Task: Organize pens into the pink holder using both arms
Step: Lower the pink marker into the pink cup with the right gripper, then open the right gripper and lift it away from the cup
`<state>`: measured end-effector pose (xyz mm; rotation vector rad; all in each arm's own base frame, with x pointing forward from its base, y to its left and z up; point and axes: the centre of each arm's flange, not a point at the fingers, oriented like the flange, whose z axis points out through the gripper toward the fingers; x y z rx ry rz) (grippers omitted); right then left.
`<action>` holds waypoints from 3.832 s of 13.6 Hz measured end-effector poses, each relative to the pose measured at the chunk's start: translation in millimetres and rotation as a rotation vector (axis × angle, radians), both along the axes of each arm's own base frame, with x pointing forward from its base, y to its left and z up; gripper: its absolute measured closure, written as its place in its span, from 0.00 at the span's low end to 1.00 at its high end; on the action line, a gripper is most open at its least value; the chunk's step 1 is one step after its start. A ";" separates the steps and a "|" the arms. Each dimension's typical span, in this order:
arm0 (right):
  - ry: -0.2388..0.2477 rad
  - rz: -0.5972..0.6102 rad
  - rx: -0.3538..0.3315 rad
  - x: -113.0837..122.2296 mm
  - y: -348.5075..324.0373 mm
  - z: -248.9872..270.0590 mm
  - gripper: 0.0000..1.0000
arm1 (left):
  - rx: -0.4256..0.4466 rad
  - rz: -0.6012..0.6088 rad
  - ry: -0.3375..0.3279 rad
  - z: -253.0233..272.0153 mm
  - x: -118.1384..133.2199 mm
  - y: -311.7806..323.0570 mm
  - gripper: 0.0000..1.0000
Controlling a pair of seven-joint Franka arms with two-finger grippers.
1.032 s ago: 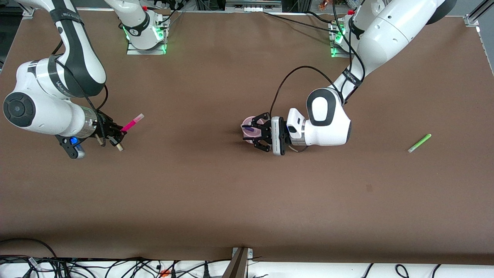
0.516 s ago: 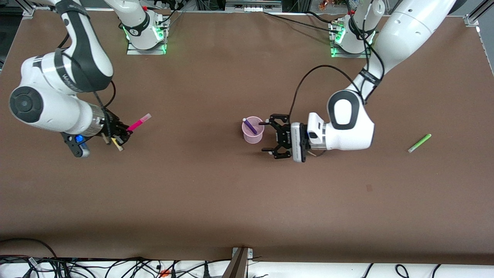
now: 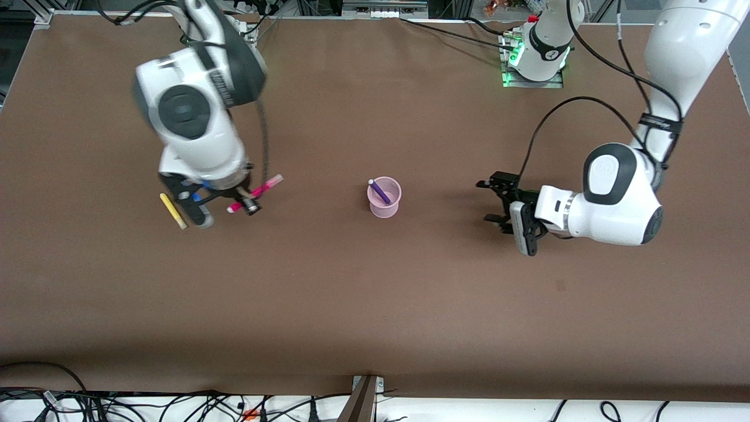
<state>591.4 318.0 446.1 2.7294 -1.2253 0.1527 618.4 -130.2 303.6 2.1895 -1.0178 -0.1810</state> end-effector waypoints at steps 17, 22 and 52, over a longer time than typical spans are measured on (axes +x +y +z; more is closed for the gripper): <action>-0.398 0.028 -0.193 -85.7 223.2 -121.7 0.82 | 0.871 0.651 -0.129 278.4 -26.1 50.2 0.00; -0.469 0.079 -0.271 -111.7 249.2 -152.4 0.82 | 0.843 0.816 -0.154 310.3 -36.2 107.4 0.00; 0.107 0.304 0.067 8.6 -16.8 104.7 0.00 | 0.836 0.797 -0.182 294.4 -72.6 101.4 0.00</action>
